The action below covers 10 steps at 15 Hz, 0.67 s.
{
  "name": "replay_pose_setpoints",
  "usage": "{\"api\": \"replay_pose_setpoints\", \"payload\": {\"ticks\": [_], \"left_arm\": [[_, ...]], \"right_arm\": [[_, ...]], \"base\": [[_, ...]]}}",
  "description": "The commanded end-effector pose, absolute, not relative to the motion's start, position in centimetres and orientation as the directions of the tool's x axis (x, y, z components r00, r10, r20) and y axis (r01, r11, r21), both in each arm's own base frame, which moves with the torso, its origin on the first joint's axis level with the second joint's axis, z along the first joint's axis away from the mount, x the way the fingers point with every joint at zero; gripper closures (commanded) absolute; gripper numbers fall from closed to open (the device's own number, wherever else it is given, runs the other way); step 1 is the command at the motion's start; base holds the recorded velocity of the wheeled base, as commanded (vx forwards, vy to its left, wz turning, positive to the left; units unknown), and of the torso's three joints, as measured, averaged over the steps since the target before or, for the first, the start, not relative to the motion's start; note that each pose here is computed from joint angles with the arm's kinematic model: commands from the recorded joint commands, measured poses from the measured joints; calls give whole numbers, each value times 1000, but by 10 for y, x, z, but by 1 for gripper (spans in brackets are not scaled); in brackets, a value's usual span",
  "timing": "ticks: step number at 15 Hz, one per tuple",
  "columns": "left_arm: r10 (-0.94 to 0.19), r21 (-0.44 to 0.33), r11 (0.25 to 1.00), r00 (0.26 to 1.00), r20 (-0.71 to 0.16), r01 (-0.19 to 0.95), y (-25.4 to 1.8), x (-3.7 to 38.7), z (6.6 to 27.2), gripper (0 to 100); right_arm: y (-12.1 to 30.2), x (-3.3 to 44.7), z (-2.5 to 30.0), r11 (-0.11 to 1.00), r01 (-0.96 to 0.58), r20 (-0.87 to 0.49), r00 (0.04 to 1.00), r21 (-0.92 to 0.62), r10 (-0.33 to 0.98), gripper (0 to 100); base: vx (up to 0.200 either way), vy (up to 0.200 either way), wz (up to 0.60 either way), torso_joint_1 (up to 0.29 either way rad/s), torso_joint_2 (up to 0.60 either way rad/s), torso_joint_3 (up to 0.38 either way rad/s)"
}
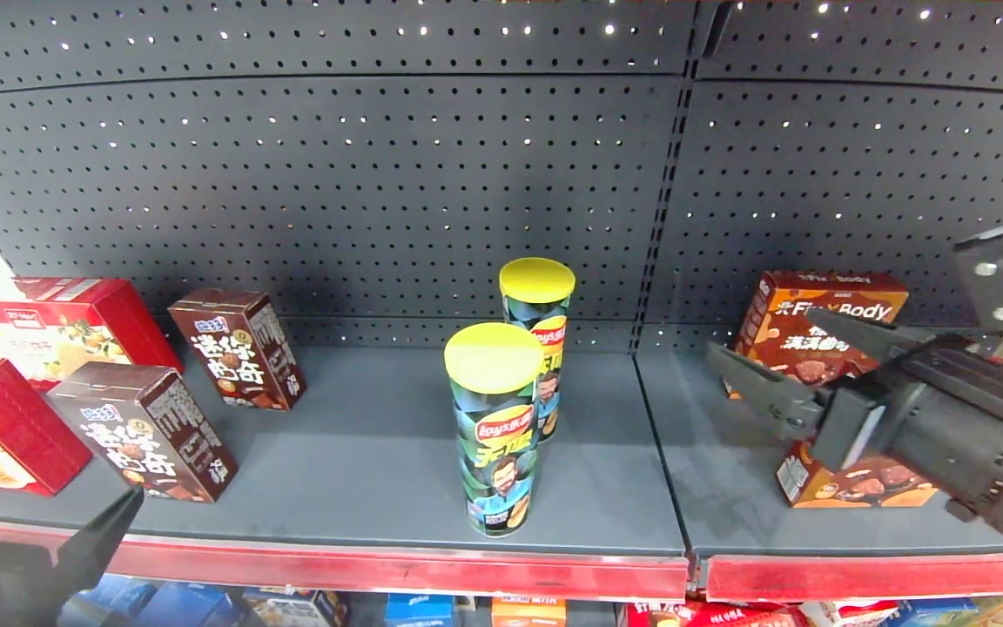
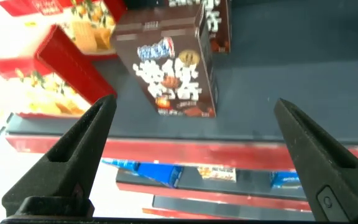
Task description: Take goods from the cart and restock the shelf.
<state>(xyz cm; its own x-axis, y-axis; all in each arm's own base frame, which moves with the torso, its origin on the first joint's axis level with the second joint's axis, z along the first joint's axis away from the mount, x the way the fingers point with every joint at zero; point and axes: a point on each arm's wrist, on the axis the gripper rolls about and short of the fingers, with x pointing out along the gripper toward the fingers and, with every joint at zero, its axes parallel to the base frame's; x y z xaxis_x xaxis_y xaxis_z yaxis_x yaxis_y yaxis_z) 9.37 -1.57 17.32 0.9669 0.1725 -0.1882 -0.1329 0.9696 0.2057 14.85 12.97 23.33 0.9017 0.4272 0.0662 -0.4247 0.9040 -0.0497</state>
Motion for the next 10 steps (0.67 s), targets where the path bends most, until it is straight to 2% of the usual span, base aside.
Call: {"api": "replay_pose_setpoints", "payload": {"ticks": [1, 4, 7, 10], "left_arm": [[177, 190, 971, 970, -167, -144, -13, 85, 171, 0], [172, 166, 975, 972, -158, -145, -13, 83, 171, 0], [160, 164, 977, 974, -158, -133, -13, 82, 170, 0], [160, 167, 977, 974, -158, -133, -13, 82, 170, 0]], "right_arm": [[97, 107, 253, 919, -392, 176, 902, -46, 393, 0], [69, 82, 259, 955, -281, 192, 936, -93, 294, 0], [50, 70, 256, 998, -56, 183, 981, -31, 61, 0], [28, 54, 251, 985, 162, 176, 970, 53, -169, 0]], "base": [[0, 0, 0, 0, 0, 0], [0, 0, 0, 0, 0, 0], [0, 0, 0, 0, 0, 0], [0, 0, 0, 0, 0, 0]]}}
